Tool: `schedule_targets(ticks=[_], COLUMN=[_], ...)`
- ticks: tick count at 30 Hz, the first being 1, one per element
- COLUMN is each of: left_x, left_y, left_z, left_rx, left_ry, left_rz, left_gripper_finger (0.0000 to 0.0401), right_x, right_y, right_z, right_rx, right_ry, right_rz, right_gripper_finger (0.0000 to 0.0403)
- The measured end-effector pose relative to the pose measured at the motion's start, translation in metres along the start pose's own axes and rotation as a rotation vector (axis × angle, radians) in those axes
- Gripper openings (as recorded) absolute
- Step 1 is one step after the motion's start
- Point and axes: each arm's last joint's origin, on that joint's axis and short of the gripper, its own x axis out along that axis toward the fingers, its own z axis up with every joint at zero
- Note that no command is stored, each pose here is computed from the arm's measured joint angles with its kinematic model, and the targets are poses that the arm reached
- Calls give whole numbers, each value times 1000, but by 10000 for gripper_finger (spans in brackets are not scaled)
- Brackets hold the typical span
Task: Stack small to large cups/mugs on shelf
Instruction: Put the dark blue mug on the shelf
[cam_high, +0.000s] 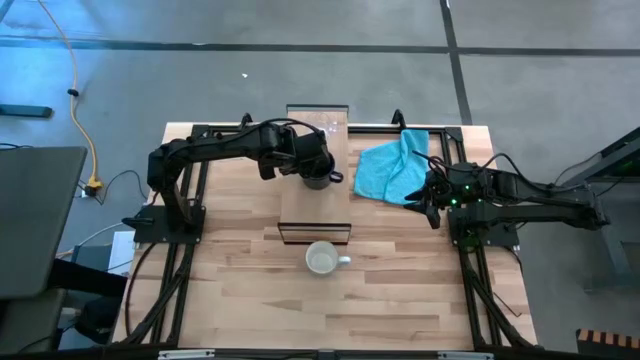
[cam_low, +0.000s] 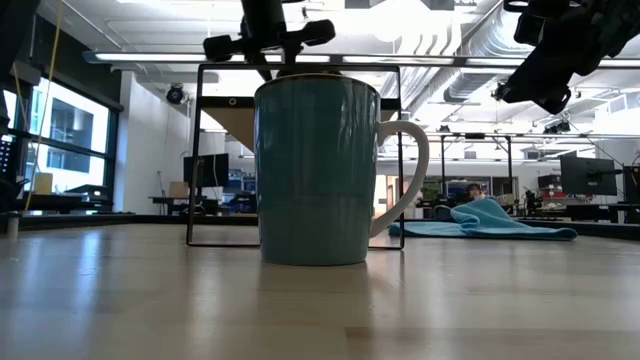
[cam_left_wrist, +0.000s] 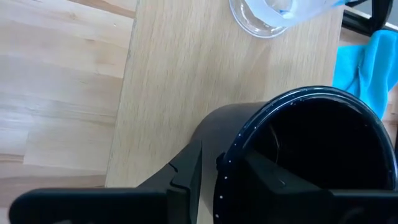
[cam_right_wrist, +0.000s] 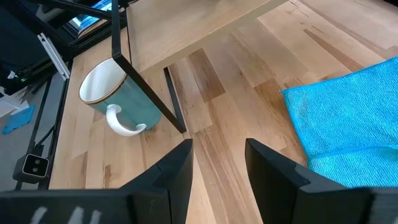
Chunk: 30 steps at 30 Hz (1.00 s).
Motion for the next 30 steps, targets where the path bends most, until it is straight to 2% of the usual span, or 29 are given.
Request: schedule_targets(ticks=[19, 30], left_x=[-4, -7], left_y=[0, 0], left_z=[-8, -17], left_rx=[-70, -75], left_ry=[-60, -47], left_rz=[-9, -22], left_gripper_finger=[68, 16], right_x=[0, 0], right_y=[0, 0], right_z=[0, 0], right_rx=[-11, -13], right_ry=[0, 4], right_rz=[0, 8], right_gripper_finger=[137, 137])
